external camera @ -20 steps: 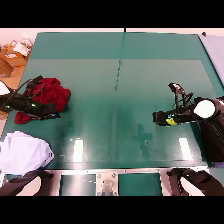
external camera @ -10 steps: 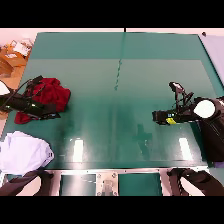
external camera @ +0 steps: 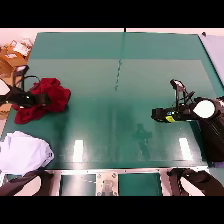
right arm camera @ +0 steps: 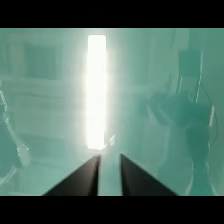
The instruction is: Fold the shirts.
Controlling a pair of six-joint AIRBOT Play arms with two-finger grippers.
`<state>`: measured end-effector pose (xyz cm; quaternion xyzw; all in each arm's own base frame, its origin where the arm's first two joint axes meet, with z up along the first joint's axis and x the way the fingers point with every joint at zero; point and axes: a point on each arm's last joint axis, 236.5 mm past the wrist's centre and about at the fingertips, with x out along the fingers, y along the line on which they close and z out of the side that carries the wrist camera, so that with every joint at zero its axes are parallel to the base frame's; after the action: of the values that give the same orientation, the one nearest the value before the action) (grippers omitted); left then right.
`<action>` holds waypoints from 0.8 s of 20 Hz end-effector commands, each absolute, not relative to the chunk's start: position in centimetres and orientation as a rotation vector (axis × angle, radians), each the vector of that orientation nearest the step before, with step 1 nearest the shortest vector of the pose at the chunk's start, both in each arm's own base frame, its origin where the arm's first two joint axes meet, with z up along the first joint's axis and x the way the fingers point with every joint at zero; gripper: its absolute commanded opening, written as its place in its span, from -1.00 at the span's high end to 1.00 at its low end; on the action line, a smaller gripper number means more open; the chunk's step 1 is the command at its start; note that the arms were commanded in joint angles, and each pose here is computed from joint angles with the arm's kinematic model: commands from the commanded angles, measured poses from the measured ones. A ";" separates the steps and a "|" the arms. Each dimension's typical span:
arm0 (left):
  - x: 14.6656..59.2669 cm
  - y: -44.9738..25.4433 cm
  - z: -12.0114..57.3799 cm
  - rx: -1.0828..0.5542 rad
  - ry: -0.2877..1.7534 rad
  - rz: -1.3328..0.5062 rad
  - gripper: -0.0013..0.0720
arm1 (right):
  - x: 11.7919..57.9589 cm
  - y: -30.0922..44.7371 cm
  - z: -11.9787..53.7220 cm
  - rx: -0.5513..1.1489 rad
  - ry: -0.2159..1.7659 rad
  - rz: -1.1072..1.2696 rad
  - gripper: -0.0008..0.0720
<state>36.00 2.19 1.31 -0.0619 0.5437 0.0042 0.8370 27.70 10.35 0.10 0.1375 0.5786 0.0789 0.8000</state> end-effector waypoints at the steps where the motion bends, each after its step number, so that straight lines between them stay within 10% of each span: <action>1: 38.4 9.6 1.2 -0.067 1.108 0.199 -0.98 | 28.3 10.3 0.3 0.295 1.215 0.168 0.43; 8: 37.2 9.7 -7.7 -0.292 1.332 0.154 -0.95 | 28.6 10.3 0.4 0.298 1.202 0.168 0.44; 9: 37.5 8.8 -8.2 -0.344 1.333 0.137 -0.37 | 28.6 10.3 0.4 0.298 1.202 0.168 0.44; 10: 37.8 8.0 -8.0 -0.376 1.328 0.115 0.93 | 28.6 10.3 0.4 0.298 1.202 0.168 0.44; 16: 41.9 4.0 7.7 -0.331 1.084 -0.075 0.91 | 27.7 10.2 0.7 0.281 1.242 0.169 0.92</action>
<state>40.77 6.75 0.20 -0.1642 0.5623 0.0139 0.8104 28.11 10.31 0.49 0.1359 0.5718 0.0792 0.8051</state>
